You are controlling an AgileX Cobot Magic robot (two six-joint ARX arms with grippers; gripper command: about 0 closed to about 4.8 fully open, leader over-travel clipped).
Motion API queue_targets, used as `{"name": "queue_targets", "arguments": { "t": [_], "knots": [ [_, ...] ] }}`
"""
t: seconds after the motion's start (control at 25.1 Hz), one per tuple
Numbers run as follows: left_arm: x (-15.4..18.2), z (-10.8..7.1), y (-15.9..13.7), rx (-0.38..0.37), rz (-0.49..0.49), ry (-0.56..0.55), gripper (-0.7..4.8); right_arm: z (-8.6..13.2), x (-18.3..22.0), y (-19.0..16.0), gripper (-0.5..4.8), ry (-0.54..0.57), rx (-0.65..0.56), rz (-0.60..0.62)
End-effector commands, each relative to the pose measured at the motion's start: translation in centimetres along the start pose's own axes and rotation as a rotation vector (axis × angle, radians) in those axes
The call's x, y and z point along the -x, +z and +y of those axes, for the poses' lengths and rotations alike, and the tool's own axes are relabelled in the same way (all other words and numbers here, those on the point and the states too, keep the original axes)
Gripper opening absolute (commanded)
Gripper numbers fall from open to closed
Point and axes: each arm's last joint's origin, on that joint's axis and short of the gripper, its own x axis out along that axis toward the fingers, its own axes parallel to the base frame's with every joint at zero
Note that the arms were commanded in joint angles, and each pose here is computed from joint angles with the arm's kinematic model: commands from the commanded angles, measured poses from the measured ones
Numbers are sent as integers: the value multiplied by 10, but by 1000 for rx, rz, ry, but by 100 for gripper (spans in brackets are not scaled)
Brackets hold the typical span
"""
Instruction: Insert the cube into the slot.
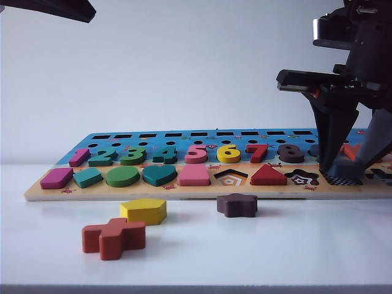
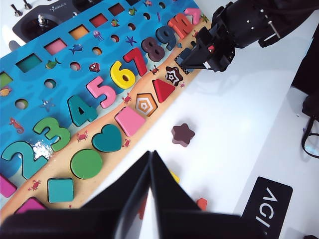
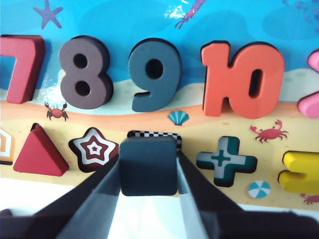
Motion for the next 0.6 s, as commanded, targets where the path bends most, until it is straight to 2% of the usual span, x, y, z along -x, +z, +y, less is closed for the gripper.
{"name": "queue_targets", "arguments": {
  "t": [0.04,0.28,0.6],
  "knots": [
    [1,0,2,-4,-13,-3,10,1,1,1,1,7,-5,-12],
    [1,0,2,-5,-13,-3,10,1,-1,1,62,3,-3,-8],
    [1,0,2,-4,-13,-3,10,2,-5,2,199,-24,2,-13]
  ]
}}
